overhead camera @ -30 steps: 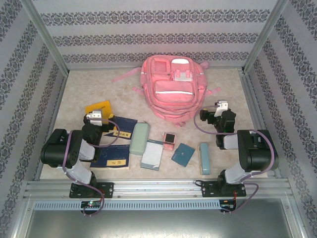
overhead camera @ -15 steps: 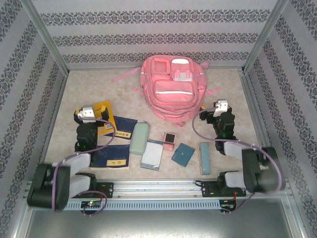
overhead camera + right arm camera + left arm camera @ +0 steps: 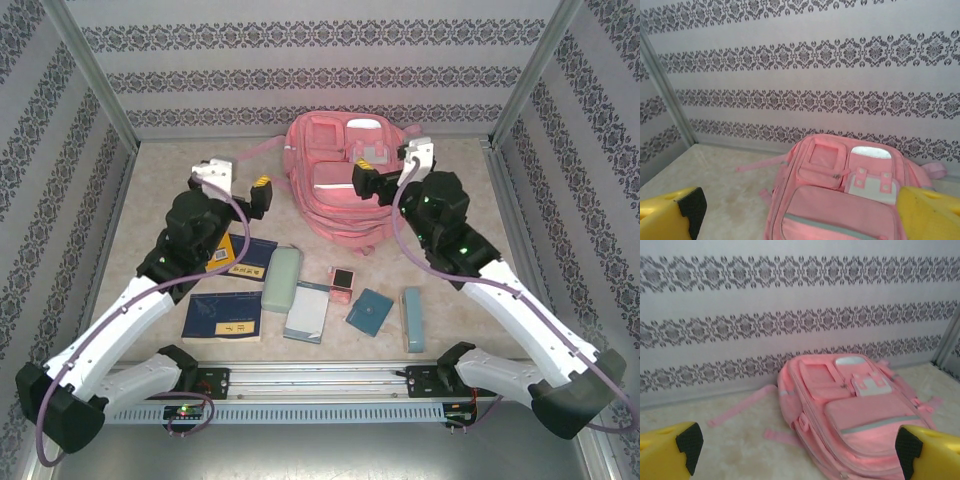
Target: Pack the student bag
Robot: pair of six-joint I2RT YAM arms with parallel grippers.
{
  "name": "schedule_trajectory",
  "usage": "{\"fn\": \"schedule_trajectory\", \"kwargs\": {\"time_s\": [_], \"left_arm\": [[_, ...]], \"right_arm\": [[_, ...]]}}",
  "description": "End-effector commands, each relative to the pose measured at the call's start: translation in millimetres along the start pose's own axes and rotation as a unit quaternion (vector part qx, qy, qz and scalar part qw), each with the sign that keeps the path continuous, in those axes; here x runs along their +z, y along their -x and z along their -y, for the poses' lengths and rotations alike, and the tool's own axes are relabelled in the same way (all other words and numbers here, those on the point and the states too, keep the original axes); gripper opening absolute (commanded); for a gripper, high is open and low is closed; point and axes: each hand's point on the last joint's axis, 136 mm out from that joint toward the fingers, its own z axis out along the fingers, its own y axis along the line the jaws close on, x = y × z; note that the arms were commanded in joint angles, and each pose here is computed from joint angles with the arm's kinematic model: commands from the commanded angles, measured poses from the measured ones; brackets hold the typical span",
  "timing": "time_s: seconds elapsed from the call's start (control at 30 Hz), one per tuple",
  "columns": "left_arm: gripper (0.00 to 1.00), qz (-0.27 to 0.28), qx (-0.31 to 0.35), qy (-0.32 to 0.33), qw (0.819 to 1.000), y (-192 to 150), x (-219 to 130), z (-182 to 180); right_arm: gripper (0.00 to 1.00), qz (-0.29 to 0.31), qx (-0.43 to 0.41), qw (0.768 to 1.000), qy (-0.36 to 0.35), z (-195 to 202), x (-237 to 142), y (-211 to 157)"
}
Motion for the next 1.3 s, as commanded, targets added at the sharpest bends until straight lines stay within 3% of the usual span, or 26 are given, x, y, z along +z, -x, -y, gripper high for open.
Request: {"fn": "schedule_trajectory", "kwargs": {"time_s": [0.0, 0.13, 0.2, 0.23, 0.33, 0.37, 0.5, 0.57, 0.7, 0.73, 0.8, 0.9, 0.97, 1.0, 1.07, 1.13, 1.23, 1.27], "left_arm": [[1.0, -0.144, -0.022, 0.016, 0.989, -50, -11, -5], [1.0, -0.15, -0.086, -0.049, 0.984, -66, 0, 18], [1.0, -0.143, -0.117, -0.082, 0.979, -66, 3, 31], [1.0, -0.144, -0.133, -0.087, 0.977, -67, 5, 34], [0.98, -0.169, -0.14, -0.07, 0.973, -77, 17, 33], [0.98, -0.182, -0.146, -0.057, 0.971, -84, 24, 30], [1.0, -0.239, -0.174, -0.01, 0.955, -108, 52, 24], [1.0, -0.27, -0.173, 0.008, 0.947, -115, 63, 25], [1.0, -0.315, -0.149, 0.006, 0.937, -121, 72, 30], [1.0, -0.326, -0.14, 0.007, 0.935, -124, 74, 30], [1.0, -0.347, -0.126, 0.01, 0.929, -134, 76, 30], [1.0, -0.372, -0.123, 0.009, 0.92, -154, 78, 32], [1.0, -0.383, -0.13, 0.0, 0.915, -165, 78, 36], [1.0, -0.386, -0.133, -0.004, 0.913, -168, 78, 38], [1.0, -0.389, -0.14, -0.009, 0.91, -170, 78, 40], [1.0, -0.387, -0.145, -0.011, 0.91, -169, 78, 42], [1.0, -0.386, -0.148, -0.011, 0.91, -170, 77, 42], [1.0, -0.386, -0.151, -0.012, 0.91, -170, 77, 42]], "right_arm": [[0.98, -0.13, -0.01, 0.991, 0.034, -2, -9, -57], [0.98, -0.186, 0.124, 0.97, 0.098, 7, 8, -74], [0.98, -0.195, 0.13, 0.97, 0.062, 17, 15, -78], [0.98, -0.188, 0.096, 0.977, 0.003, 30, 15, -80], [0.98, -0.198, 0.01, 0.973, -0.122, 60, 12, -84], [0.98, -0.209, 0.018, 0.969, -0.128, 64, 13, -87], [0.98, -0.229, 0.127, 0.965, -0.027, 47, 24, -96], [0.98, -0.241, 0.152, 0.956, -0.067, 67, 25, -108], [0.98, -0.314, 0.042, 0.93, -0.185, 98, 24, -134], [0.98, -0.313, 0.01, 0.929, -0.198, 98, 26, -135], [0.98, -0.298, -0.023, 0.941, -0.159, 81, 35, -138], [0.98, -0.254, 0.089, 0.95, -0.157, 78, 31, -147], [0.98, -0.208, 0.186, 0.956, -0.089, 77, 35, -149], [0.98, -0.21, 0.212, 0.952, -0.072, 76, 39, -150], [0.98, -0.28, 0.193, 0.939, -0.058, 69, 49, -168], [0.98, -0.31, 0.194, 0.927, -0.08, 75, 54, -189], [0.98, -0.265, 0.29, 0.907, -0.152, 112, 58, -209], [0.98, -0.266, 0.334, 0.895, -0.128, 115, 65, -214]]}}
